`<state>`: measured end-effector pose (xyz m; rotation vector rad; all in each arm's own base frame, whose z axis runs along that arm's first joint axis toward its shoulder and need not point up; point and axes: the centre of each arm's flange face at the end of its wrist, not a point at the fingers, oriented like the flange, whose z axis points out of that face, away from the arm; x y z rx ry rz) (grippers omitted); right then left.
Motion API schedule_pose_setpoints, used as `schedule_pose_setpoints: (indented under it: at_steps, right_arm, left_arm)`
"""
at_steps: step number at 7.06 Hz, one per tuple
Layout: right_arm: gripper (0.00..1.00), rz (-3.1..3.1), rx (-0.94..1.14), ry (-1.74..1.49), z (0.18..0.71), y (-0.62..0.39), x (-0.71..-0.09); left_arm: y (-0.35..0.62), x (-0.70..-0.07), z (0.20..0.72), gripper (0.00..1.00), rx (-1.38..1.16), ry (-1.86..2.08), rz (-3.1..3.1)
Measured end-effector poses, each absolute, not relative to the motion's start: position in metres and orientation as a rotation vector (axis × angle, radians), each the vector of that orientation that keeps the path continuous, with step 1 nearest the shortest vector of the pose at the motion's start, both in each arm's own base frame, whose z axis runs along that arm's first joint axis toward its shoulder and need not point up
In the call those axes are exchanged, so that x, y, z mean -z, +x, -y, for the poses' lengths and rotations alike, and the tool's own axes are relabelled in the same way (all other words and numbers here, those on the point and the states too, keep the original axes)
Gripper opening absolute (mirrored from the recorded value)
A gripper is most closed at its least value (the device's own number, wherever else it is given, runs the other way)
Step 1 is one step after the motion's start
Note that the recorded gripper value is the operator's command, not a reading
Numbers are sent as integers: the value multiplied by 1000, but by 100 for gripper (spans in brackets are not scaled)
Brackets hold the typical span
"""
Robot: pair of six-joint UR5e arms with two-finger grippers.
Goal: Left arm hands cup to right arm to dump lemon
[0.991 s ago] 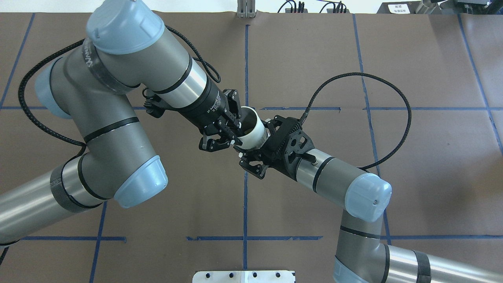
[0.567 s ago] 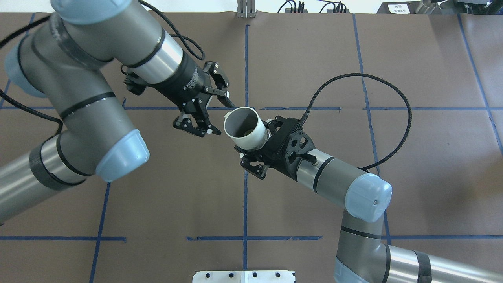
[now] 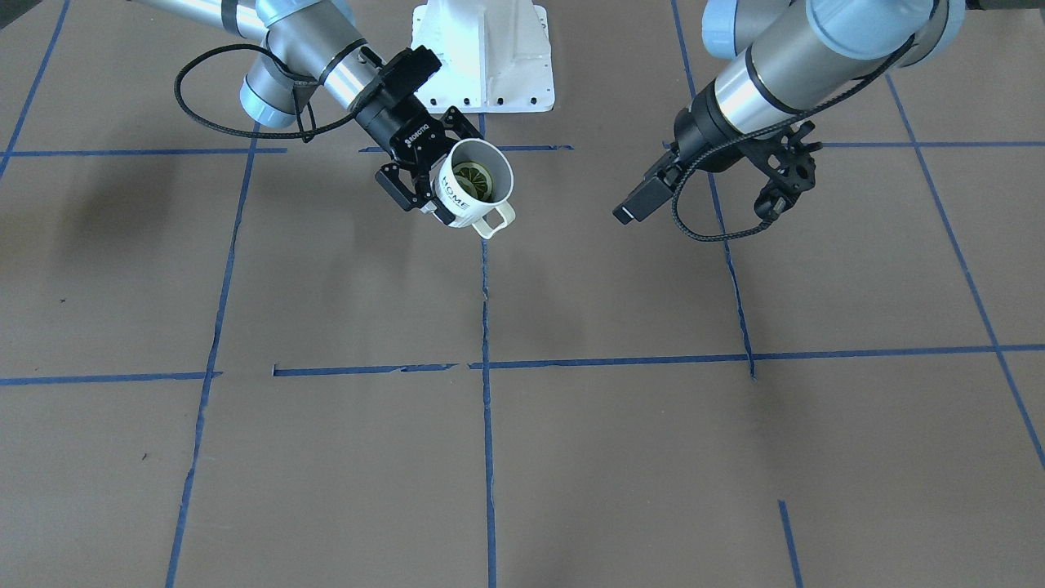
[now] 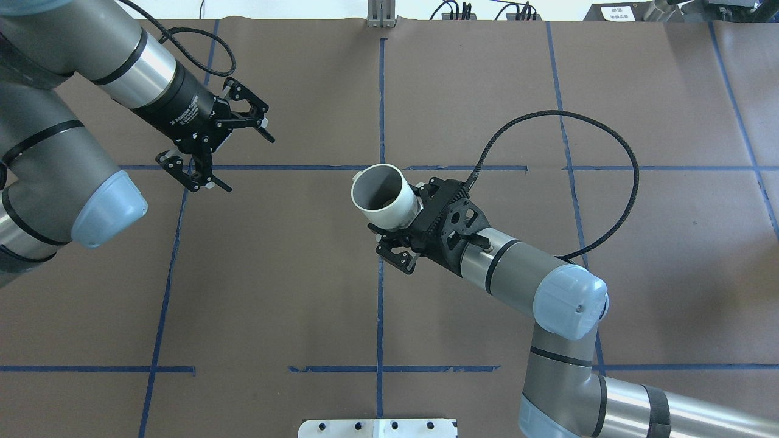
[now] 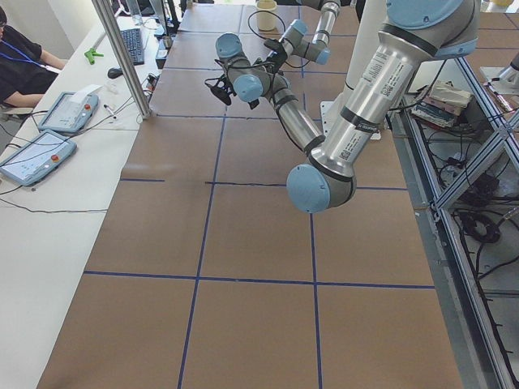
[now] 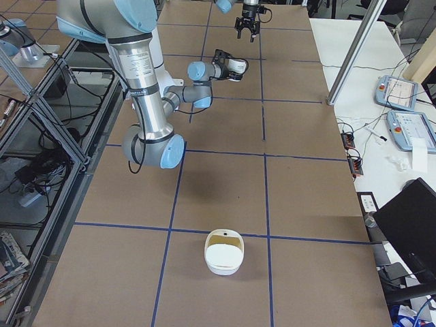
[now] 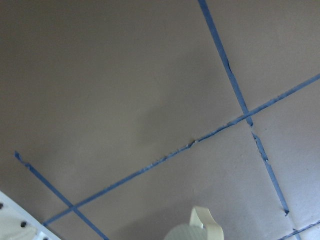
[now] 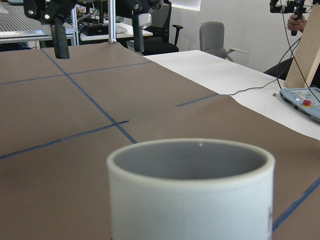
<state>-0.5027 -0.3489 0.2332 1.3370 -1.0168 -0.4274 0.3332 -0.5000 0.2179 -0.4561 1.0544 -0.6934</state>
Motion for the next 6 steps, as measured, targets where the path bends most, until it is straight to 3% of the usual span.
schedule_pose_setpoints:
  at_steps: [4, 6]
  right_arm:
    - [13, 945, 384, 1309, 379, -478, -254]
    - [18, 973, 250, 1220, 389, -440, -288]
  left_arm:
    - [328, -336, 491, 100, 202, -17, -892]
    - [314, -380, 485, 100, -78, 103, -821]
